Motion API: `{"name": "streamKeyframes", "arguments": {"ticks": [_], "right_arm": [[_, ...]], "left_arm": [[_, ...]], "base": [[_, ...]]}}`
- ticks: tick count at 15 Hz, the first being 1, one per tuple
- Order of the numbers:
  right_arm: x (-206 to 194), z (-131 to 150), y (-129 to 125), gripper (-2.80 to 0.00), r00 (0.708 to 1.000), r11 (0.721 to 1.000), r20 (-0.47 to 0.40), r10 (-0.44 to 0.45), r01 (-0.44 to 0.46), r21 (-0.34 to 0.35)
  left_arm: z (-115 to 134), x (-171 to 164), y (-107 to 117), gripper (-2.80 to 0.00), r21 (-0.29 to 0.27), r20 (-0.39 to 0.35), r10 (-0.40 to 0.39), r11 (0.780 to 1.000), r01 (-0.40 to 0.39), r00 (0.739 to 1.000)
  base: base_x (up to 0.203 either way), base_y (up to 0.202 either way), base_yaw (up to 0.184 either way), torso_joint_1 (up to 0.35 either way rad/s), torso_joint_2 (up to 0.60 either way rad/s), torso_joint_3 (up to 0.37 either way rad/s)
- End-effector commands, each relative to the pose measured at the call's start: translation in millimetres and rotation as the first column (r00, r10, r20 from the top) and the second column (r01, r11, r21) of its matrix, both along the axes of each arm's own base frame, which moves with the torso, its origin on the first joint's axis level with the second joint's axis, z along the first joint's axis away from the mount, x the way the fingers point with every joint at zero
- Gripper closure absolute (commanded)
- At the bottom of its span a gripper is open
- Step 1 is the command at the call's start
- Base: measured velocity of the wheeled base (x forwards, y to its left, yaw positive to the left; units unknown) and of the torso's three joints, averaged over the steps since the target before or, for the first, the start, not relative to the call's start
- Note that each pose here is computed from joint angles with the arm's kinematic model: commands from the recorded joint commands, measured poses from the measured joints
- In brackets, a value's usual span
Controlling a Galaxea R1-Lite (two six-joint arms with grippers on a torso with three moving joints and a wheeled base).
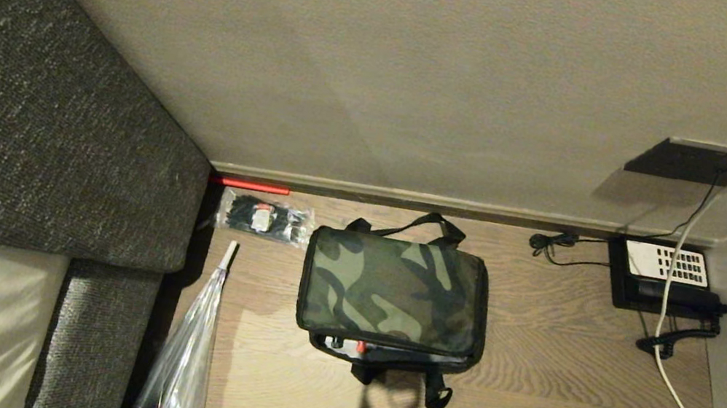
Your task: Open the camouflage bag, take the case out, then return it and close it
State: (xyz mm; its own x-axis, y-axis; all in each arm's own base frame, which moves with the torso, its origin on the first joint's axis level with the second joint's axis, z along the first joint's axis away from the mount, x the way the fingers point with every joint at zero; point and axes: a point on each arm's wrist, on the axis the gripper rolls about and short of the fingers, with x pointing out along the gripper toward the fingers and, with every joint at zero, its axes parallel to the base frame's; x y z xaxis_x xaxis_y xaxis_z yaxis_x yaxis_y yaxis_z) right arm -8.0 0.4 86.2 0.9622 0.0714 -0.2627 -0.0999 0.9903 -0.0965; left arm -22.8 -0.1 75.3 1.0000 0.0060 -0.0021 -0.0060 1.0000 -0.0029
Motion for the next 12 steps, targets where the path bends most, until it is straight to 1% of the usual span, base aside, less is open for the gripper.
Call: {"name": "streamKeyframes", "arguments": {"ticks": [1,2,4,5,6,12], "right_arm": [[-12.5,-5.3,-0.2,0.00,0.989,1.000,0.145,-0.014,0.014,0.001],[-16.5,-7.5,-0.4,0.00,0.979,1.000,0.204,-0.021,0.019,0.011],[-16.1,-7.9,-0.5,0.00,0.958,0.999,0.284,-0.038,0.026,0.046],[-16.0,-8.2,-0.4,0.00,0.961,0.998,0.273,-0.042,0.030,0.050],[-16.4,-10.6,-0.4,0.00,0.971,0.997,0.235,-0.051,0.037,0.061],[-16.3,-10.6,-0.4,0.00,0.971,0.997,0.234,-0.051,0.038,0.061]], "left_arm": [[-0.5,0.0,0.0,0.00,0.000,0.001,0.002,1.000,-0.002,1.000],[-0.5,0.0,0.0,0.00,0.000,0.001,0.000,1.000,0.000,1.000],[-0.5,0.0,0.0,0.00,0.000,0.001,0.002,1.000,-0.002,1.000],[-0.5,0.0,0.0,0.00,0.000,0.001,0.000,1.000,0.000,1.000],[-0.5,0.0,0.0,0.00,0.000,0.001,0.002,1.000,-0.002,1.000],[-0.5,0.0,0.0,0.00,0.000,0.001,0.000,1.000,0.000,1.000]], "base": [[0.000,0.000,0.000,0.000,0.00,0.000],[0.000,0.000,0.000,0.000,0.00,0.000],[0.000,0.000,0.000,0.000,0.00,0.000],[0.000,0.000,0.000,0.000,0.00,0.000],[0.000,0.000,0.000,0.000,0.00,0.000],[0.000,0.000,0.000,0.000,0.00,0.000]]}}
